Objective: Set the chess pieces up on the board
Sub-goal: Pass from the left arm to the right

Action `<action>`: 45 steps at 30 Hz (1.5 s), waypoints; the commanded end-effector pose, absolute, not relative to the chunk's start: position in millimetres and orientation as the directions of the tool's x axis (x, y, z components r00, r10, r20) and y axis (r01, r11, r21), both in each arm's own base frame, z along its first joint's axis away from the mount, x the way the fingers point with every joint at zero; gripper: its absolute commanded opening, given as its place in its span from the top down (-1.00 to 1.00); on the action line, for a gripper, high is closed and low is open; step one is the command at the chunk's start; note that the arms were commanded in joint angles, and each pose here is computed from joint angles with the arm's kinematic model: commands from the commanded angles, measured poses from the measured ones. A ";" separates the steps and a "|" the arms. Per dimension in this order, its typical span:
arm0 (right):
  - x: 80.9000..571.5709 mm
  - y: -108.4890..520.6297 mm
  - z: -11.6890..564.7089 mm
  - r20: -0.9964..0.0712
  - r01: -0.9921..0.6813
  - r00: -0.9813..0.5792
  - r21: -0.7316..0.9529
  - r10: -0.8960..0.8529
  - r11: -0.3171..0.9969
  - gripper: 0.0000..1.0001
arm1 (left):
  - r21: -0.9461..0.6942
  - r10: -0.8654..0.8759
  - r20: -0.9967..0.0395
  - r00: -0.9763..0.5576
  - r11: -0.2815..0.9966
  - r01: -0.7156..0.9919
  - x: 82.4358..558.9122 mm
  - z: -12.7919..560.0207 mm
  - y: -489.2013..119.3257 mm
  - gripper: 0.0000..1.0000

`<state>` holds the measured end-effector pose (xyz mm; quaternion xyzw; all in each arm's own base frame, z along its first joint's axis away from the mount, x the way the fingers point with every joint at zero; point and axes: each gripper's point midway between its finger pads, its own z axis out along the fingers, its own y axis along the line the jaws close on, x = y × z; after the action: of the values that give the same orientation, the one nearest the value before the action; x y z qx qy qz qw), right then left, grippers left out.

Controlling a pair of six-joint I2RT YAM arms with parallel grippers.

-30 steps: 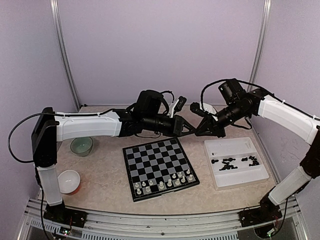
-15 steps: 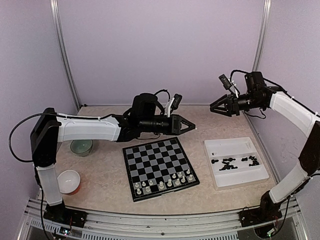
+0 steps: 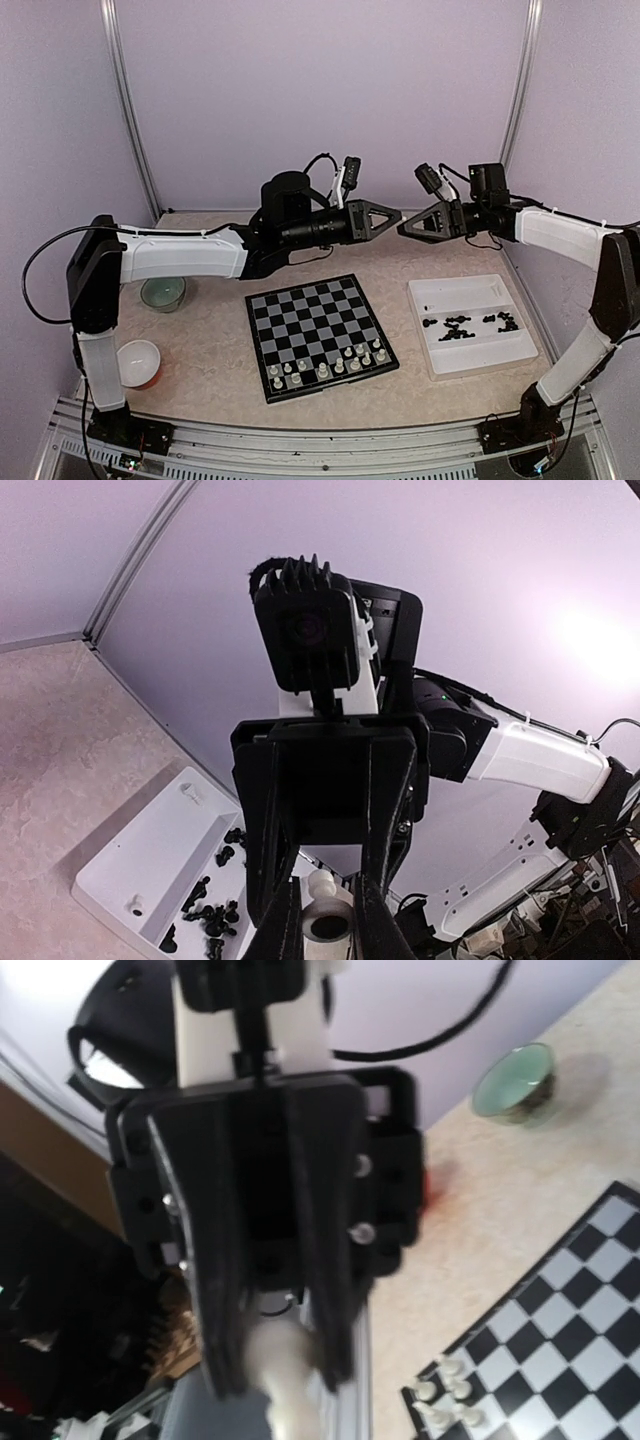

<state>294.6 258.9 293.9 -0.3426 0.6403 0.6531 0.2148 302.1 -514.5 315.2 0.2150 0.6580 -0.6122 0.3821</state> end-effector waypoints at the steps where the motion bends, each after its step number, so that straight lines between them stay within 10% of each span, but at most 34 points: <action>1: 283.1 260.7 299.6 -0.718 -0.704 -0.674 0.696 -0.174 -0.144 0.30 | -0.644 -0.202 -0.762 -0.615 0.133 0.753 302.8 319.3 -525.6 0.76; 45: 304.4 250.1 300.8 -0.735 -0.728 -0.666 0.678 -0.129 -0.100 0.63 | -0.667 -0.180 -0.744 -0.643 0.151 0.730 301.1 304.7 -527.3 0.77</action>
<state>299.7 252.5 296.3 -0.3343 0.6354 0.6619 0.2154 303.6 -524.3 303.4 0.2043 0.6660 -0.6140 0.3712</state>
